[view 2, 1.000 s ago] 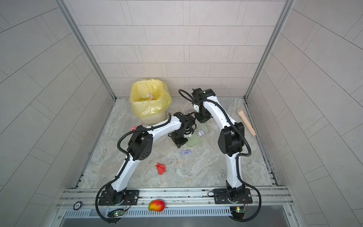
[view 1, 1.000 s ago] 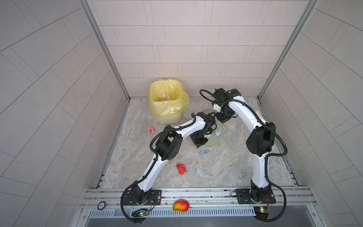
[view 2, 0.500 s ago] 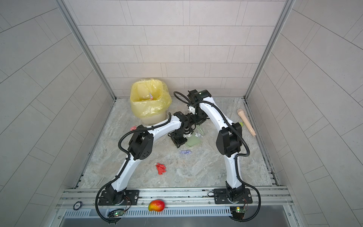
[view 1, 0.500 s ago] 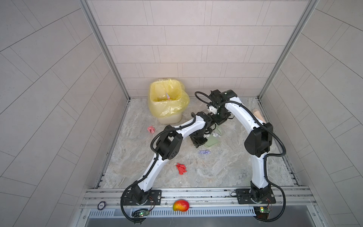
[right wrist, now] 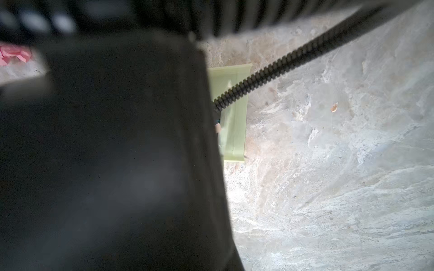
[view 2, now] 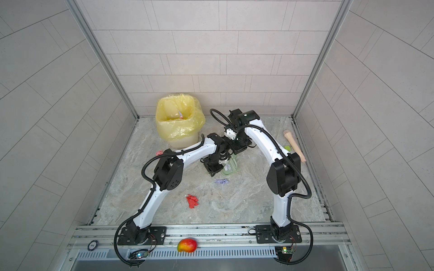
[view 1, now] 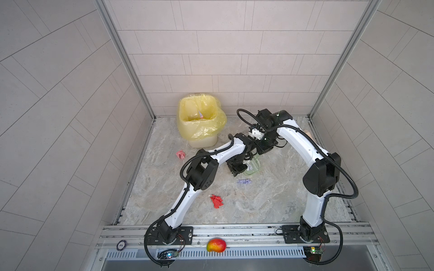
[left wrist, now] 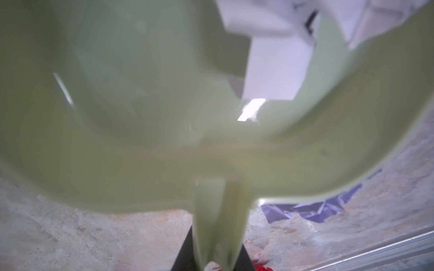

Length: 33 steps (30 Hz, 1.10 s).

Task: Sweep away the paper scraps from the table
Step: 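Sweep the white paper scrap into the dustpan with the right gripper's brush, then lift the dustpan toward the yellow bin while the right gripper draws back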

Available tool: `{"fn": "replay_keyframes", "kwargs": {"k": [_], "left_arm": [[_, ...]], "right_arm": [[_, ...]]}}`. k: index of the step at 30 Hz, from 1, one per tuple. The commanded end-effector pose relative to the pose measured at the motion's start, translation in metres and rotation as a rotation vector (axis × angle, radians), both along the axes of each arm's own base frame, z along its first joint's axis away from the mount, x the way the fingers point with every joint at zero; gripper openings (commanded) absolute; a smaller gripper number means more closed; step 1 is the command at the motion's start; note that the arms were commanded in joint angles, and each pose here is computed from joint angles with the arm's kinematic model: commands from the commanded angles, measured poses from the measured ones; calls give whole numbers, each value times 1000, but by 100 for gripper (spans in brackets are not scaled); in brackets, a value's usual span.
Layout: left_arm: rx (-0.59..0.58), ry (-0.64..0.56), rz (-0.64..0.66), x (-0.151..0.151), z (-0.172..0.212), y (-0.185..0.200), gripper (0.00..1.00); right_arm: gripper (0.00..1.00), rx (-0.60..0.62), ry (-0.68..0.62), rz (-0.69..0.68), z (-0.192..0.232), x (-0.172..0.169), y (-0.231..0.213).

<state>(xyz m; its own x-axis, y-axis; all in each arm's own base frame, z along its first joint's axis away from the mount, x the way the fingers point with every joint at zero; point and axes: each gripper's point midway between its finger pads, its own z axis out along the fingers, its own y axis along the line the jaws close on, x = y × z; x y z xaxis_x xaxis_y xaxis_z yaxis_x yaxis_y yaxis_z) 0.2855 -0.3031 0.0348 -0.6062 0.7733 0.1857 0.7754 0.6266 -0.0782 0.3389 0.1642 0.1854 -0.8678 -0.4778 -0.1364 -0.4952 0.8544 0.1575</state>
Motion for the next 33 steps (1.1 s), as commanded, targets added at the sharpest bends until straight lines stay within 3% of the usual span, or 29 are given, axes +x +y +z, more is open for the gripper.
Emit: {"fn": "replay_keyframes", "kwargs": {"k": [1,9,18,33], "left_arm": [[-6,-5,-2,2,1,-2,0],[-49,-73,13,9,17,-4,0],[-120,-174,53,15,58,2,0],[-146,-349,151,3,165,63,0]], "right_arm": [[0,66,-29,-35,18,-1,-5],[0,4,-116,-179,38,8,-60],[0,56,-225,-357,59,13,-104],[0,81,-182,-361,35,-4,-104]]}}
